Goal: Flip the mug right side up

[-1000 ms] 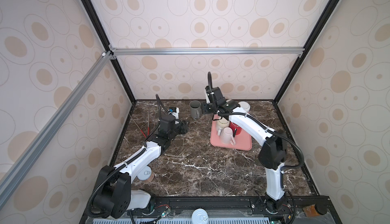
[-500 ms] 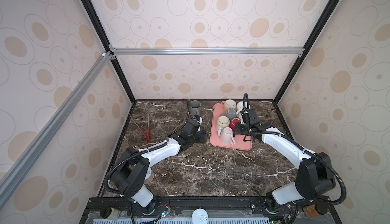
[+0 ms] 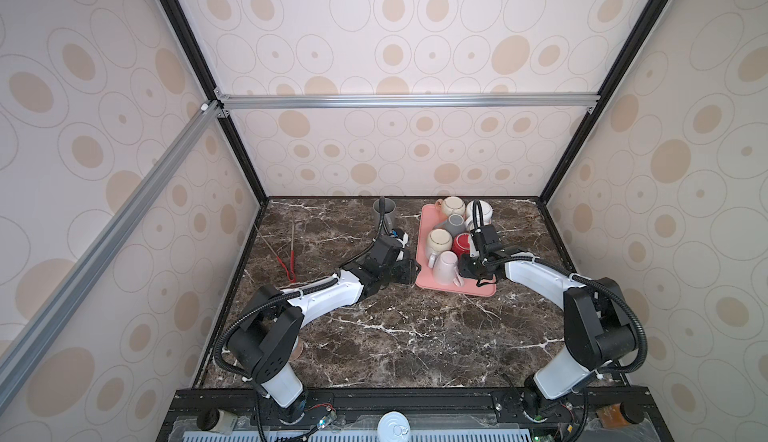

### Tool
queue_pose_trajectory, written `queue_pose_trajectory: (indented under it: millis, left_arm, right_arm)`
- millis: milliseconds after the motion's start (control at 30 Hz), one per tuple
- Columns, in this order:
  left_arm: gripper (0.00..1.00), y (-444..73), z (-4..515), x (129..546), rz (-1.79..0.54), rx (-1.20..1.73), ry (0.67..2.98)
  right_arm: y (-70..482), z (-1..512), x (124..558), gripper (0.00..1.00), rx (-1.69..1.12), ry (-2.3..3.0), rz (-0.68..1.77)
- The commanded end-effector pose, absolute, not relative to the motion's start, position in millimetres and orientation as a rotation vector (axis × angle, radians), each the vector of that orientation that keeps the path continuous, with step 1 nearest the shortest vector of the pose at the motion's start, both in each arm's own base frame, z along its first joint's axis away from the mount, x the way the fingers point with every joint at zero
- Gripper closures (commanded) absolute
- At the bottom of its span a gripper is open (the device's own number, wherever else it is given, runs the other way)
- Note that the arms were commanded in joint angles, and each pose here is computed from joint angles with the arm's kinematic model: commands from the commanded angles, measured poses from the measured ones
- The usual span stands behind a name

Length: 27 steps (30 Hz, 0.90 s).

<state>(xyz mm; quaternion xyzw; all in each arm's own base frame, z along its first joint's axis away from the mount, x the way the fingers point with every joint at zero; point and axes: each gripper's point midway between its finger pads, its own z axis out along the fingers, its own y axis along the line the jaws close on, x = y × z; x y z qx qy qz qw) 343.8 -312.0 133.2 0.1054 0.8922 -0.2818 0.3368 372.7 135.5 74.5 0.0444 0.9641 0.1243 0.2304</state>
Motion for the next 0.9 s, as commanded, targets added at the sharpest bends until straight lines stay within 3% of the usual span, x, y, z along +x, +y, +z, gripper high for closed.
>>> queue_pose_trajectory:
  millis: [0,500,867]
  left_arm:
    - [0.44,-312,157,342,-0.737,0.298,2.279]
    - [0.43,-301,140,340,-0.662,0.235,2.340]
    - [0.37,-338,110,331,-0.422,0.328,2.447]
  right_arm:
    - [168,77,360,0.81,0.068,2.654,0.459]
    - [235,88,335,0.82,0.002,2.632,0.650]
    - [182,99,318,0.82,0.175,2.584,0.536]
